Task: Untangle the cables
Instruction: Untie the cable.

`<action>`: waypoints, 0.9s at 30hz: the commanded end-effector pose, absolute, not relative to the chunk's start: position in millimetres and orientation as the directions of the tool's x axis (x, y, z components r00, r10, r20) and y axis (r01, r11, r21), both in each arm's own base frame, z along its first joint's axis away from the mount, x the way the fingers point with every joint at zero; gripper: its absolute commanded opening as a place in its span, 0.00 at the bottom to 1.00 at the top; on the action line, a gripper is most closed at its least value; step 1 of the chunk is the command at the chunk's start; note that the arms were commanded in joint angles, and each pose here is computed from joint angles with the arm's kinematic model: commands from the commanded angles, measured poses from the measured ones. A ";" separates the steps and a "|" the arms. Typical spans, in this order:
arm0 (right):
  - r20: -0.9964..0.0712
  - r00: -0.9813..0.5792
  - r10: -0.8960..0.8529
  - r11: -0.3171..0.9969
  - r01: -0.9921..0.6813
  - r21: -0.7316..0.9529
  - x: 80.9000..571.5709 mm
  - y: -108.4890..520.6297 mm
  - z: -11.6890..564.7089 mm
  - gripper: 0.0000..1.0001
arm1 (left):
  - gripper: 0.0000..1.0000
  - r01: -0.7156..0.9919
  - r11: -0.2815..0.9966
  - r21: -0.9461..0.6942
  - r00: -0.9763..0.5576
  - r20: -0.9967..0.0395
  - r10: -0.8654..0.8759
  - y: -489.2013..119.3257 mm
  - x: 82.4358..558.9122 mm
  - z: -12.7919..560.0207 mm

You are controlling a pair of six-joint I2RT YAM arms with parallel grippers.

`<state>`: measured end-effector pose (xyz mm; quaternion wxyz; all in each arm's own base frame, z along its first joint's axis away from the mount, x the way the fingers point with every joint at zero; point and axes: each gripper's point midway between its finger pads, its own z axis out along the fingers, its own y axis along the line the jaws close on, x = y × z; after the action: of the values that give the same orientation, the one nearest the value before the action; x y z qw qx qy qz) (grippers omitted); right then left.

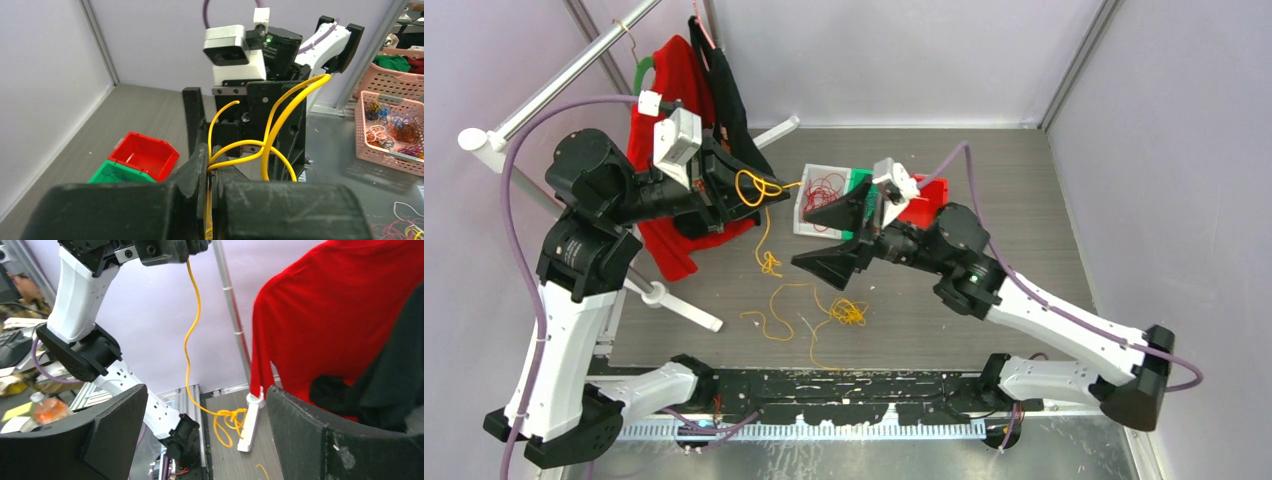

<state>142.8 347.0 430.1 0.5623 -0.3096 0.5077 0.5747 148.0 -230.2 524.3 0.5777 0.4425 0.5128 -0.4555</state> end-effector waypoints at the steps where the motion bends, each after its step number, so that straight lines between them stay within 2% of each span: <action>1: -0.915 -0.183 0.360 -0.031 -0.982 0.184 127.2 373.2 457.1 0.91 | 0.00 0.986 0.160 0.046 0.064 -0.992 -0.108 -227.3 131.4 533.5; 8: -0.896 -0.249 0.368 -0.114 -0.968 0.222 134.1 403.0 462.9 0.80 | 0.00 0.987 0.156 0.039 0.058 -0.992 -0.115 -227.8 131.1 534.0; 18: -0.890 -0.361 0.278 -0.226 -0.925 0.305 119.3 423.0 438.5 0.55 | 0.00 0.984 0.166 0.059 0.080 -0.989 -0.128 -227.0 131.4 541.8; 24: -0.882 -0.417 0.220 -0.277 -0.893 0.354 102.7 432.0 415.6 0.51 | 0.00 0.982 0.173 0.073 0.097 -0.986 -0.133 -226.1 131.3 548.2; 27: -0.873 -0.439 0.214 -0.265 -0.886 0.380 103.4 434.2 409.5 0.35 | 0.00 0.981 0.177 0.083 0.108 -0.985 -0.135 -225.3 130.9 551.3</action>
<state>112.5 436.9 397.4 0.3886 -0.3654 0.4881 0.6908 141.1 -229.3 526.7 0.5724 0.4350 0.5122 -0.4699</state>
